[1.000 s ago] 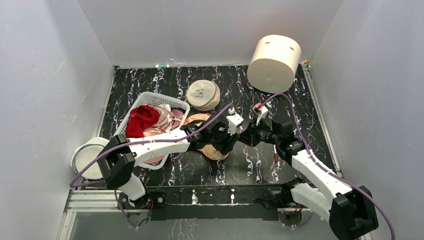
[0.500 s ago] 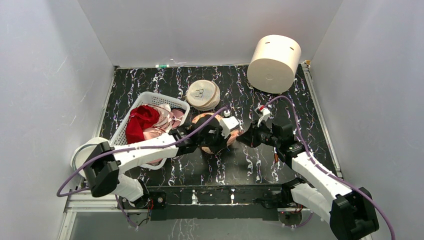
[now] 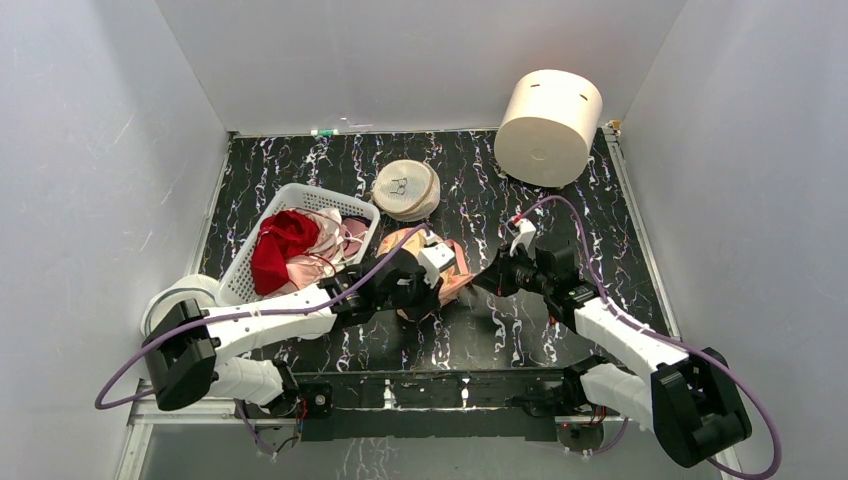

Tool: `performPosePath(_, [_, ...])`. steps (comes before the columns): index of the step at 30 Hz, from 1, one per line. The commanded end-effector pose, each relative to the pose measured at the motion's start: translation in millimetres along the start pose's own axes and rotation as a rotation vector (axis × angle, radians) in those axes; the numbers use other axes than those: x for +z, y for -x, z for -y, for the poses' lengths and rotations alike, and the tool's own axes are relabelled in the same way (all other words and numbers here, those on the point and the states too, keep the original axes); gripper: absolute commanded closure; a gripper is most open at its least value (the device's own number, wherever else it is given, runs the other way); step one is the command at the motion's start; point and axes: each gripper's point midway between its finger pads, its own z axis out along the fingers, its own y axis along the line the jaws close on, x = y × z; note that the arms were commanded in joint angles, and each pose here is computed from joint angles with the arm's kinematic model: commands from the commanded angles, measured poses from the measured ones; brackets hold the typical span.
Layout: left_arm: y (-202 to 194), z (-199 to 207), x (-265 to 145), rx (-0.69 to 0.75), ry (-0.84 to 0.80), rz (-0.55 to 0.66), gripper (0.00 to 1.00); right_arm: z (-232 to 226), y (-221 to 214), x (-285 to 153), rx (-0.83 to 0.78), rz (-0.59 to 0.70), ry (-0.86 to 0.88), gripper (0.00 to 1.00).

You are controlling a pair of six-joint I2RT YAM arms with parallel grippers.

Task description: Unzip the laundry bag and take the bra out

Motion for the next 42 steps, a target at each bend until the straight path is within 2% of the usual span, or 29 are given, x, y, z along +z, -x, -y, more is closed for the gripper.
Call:
performPosePath(1, [-30,-18,0,-0.135,0.133,-0.081,1.00,21,28,0,-0.060,0.106,-0.116,1.00])
performPosePath(6, [-53,-39,11,-0.196,0.276,-0.182,1.00,18,34,-8,-0.066,0.141,-0.120,1.00])
performPosePath(10, [-49,-47,13,-0.186,0.324,-0.173,1.00,10,29,-8,-0.093,0.121,-0.068,1.00])
performPosePath(13, [-41,-49,11,-0.172,0.337,-0.167,0.99,8,18,-7,-0.120,0.057,-0.040,1.00])
performPosePath(17, [-31,-43,5,-0.178,0.313,-0.164,0.72,-5,13,-7,-0.149,0.033,0.042,1.00])
performPosePath(20, [-18,-32,-2,-0.190,0.257,-0.146,0.38,-14,14,-7,-0.169,0.030,0.093,1.00])
performPosePath(22, [-7,-21,-4,-0.201,0.204,-0.123,0.24,-16,15,-7,-0.184,0.017,0.106,1.00])
performPosePath(26, [30,0,-9,-0.208,0.093,-0.022,0.10,-20,16,-7,-0.194,0.011,0.123,1.00])
performPosePath(28, [44,2,-6,-0.201,0.083,0.003,0.08,-20,17,-8,-0.199,0.021,0.124,1.00])
performPosePath(34, [53,2,29,-0.151,0.075,-0.052,0.09,-24,20,-9,-0.205,0.044,0.139,1.00])
performPosePath(37, [42,-12,53,-0.083,0.128,-0.092,0.15,-28,20,-7,-0.214,0.041,0.168,1.00])
performPosePath(40, [30,-36,58,0.016,0.226,-0.121,0.19,-28,19,-5,-0.215,0.032,0.173,1.00])
performPosePath(41, [27,-39,59,0.040,0.235,-0.134,0.22,-26,19,-4,-0.214,0.032,0.168,1.00])
performPosePath(42, [23,-43,59,0.068,0.247,-0.149,0.29,-26,19,-3,-0.212,0.030,0.164,1.00])
